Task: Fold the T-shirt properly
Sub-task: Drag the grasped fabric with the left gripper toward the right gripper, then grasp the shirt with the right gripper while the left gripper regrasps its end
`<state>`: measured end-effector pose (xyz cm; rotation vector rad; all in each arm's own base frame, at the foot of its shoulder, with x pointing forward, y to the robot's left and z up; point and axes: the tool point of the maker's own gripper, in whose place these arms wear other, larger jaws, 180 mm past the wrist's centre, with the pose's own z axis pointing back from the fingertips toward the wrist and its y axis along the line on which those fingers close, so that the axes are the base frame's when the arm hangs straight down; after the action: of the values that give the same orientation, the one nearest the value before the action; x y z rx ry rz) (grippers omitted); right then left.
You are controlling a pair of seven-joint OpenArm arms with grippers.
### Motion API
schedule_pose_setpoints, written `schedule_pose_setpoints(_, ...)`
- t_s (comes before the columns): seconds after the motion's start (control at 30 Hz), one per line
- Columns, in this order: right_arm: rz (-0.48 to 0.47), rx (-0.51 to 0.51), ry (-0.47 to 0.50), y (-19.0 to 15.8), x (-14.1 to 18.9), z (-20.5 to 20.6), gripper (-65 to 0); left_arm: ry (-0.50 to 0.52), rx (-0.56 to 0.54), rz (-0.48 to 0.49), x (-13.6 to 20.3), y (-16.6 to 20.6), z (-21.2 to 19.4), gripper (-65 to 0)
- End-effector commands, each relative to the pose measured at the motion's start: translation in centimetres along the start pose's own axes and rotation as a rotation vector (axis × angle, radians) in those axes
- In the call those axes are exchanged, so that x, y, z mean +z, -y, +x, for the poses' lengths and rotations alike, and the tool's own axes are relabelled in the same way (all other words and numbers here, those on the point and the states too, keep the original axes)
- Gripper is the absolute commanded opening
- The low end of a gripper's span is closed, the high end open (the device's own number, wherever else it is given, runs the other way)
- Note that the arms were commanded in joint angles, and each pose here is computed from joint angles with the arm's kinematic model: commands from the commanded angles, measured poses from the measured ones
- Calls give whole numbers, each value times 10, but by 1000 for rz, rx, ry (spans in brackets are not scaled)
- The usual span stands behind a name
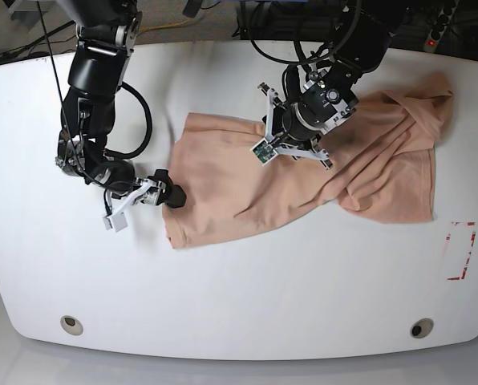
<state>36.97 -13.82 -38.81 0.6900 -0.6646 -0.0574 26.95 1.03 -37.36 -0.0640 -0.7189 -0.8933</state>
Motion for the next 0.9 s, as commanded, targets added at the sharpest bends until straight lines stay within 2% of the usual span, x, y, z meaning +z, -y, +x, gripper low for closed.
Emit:
schedule_pose_setpoints(0.0,24,18,52,-9,1,20,-141,46,-2,17,5,-6,13,-546)
schedule_pose_setpoints(0.07,11,7,29,-4,-2,12,-141,29,-2,17,4,-6,10,-510)
schedule_pose_setpoints(0.2,-13,-7,6,3,-8,3,-141,0,-2,18,4,-6,5,-329)
schedule_pose_setpoints(0.3,-25,4,12,3,-10,4,-141,7,2,14,5,-4,5,-250)
schedule_pose_setpoints(0.6,-53,25,-10,2,-19,-4,-143,62,0,21,19,-2,19,-247)
schedule_pose_setpoints(0.67,-52,25,-10,1,-20,-5,-163,72,1,23,22,-1,21,-247)
schedule_pose_setpoints(0.73,-51,24,5,1,-20,-2,-255,85,16,40,26,-7,23,-247)
schedule_pose_setpoints(0.87,-51,25,26,0,-20,1,-537,58,48,74,32,-24,7,-247)
